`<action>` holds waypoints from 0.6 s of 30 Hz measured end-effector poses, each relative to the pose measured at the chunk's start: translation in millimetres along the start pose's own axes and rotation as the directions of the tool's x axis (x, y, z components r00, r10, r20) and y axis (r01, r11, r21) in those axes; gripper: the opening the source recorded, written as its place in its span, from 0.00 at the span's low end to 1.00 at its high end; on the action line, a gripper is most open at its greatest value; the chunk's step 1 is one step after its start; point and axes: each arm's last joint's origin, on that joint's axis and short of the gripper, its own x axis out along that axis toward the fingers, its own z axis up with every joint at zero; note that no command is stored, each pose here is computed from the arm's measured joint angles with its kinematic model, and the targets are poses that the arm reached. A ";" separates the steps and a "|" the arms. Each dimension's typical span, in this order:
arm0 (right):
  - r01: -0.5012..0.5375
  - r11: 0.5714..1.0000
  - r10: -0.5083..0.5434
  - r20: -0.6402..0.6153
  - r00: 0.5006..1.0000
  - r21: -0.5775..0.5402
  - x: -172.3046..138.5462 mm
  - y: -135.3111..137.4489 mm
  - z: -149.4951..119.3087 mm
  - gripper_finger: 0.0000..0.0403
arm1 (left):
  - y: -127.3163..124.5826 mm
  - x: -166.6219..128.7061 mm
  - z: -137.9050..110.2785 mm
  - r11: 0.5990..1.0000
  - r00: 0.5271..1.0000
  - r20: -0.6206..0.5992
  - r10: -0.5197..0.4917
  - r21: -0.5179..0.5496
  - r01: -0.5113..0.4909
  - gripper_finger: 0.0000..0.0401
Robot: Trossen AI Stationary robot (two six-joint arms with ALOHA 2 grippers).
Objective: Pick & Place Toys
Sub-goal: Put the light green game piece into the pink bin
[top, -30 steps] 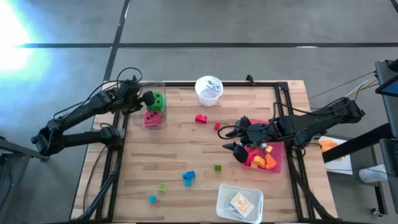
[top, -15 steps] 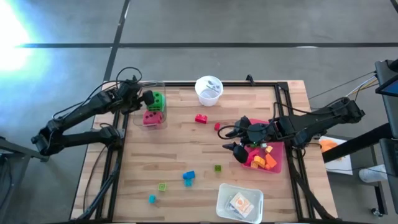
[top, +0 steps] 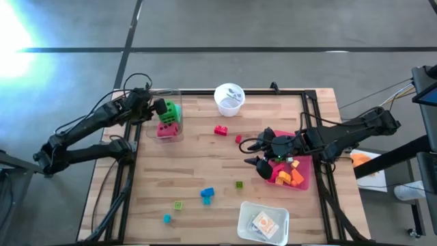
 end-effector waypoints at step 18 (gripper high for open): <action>0.001 1.000 -0.001 0.000 1.000 0.000 0.0 -0.1 0.0 0.64 | -27.9 -47.4 13.7 0.958 0.979 0.039 -0.201 0.217 0.188 0.66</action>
